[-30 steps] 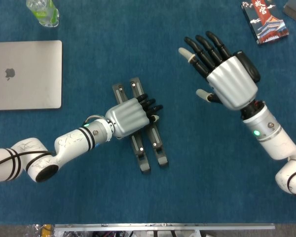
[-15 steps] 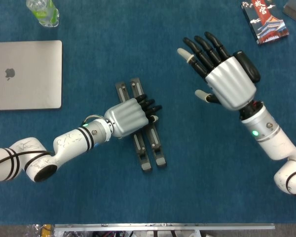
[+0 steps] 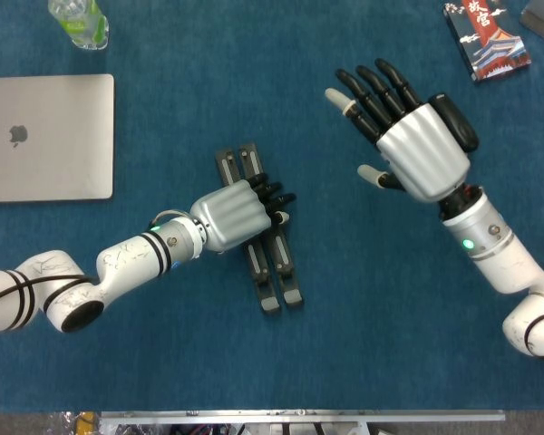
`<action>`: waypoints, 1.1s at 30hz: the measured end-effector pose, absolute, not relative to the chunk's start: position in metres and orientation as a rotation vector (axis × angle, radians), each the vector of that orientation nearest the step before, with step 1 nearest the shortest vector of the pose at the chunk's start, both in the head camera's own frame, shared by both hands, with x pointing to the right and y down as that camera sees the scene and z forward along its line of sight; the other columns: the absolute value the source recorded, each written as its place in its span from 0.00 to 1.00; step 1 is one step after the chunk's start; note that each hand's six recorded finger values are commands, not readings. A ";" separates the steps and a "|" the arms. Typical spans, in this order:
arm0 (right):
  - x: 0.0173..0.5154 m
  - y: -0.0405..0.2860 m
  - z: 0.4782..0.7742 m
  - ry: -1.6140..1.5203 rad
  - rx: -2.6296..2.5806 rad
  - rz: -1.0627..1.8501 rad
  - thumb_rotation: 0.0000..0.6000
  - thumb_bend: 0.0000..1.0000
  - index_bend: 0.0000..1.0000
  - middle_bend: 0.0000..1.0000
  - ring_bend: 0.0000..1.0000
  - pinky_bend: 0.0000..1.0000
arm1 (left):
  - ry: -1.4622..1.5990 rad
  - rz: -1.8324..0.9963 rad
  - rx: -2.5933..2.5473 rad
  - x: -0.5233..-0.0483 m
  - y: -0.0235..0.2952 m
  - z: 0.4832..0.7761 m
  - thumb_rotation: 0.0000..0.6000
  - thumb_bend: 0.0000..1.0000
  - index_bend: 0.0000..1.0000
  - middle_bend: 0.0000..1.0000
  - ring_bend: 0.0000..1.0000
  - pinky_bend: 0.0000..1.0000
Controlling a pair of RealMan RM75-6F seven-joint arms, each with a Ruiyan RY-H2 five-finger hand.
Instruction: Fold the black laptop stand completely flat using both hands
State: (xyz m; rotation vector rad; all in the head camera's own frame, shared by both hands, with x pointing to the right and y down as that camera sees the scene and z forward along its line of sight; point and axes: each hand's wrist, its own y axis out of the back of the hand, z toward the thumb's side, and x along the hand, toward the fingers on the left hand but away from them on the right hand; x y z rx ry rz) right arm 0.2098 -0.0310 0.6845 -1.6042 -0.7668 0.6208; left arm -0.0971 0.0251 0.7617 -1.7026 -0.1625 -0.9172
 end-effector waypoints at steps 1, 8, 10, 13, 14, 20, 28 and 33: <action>0.210 -0.031 0.685 -0.767 -1.604 0.621 1.00 0.00 0.00 0.00 0.00 0.03 | -0.163 -0.919 -1.705 -0.097 0.025 0.762 1.00 0.44 0.37 0.00 0.00 0.08; 0.211 -0.032 0.685 -0.768 -1.604 0.623 1.00 0.00 0.00 0.00 0.00 0.03 | -0.163 -0.924 -1.716 -0.097 0.023 0.760 1.00 0.48 0.37 0.00 0.00 0.08; 0.211 -0.032 0.685 -0.768 -1.605 0.623 1.00 0.00 0.00 0.00 0.00 0.03 | -0.165 -0.926 -1.718 -0.097 0.023 0.760 1.00 0.48 0.36 0.00 0.00 0.08; 0.211 -0.032 0.685 -0.769 -1.605 0.623 1.00 0.00 0.00 0.00 0.00 0.03 | -0.166 -0.930 -1.723 -0.098 0.023 0.760 1.00 0.50 0.36 0.00 0.00 0.08; 0.211 -0.032 0.685 -0.769 -1.605 0.624 1.00 0.00 0.00 0.00 0.00 0.03 | -0.166 -0.932 -1.726 -0.098 0.022 0.760 1.00 0.50 0.36 0.00 0.00 0.08; 0.210 -0.032 0.686 -0.768 -1.607 0.624 1.00 0.00 0.00 0.00 0.00 0.03 | -0.170 -0.933 -1.733 -0.099 0.022 0.759 1.00 0.52 0.36 0.00 0.00 0.08; 0.209 -0.032 0.684 -0.770 -1.604 0.623 1.00 0.00 0.00 0.00 0.00 0.03 | -0.150 -0.939 -1.744 -0.102 0.019 0.756 0.92 0.52 0.23 0.00 0.00 0.08; 0.210 -0.034 0.681 -0.781 -1.600 0.619 1.00 0.00 0.00 0.00 0.00 0.03 | -0.141 -0.966 -1.758 -0.107 0.014 0.754 0.60 0.51 0.06 0.00 0.00 0.05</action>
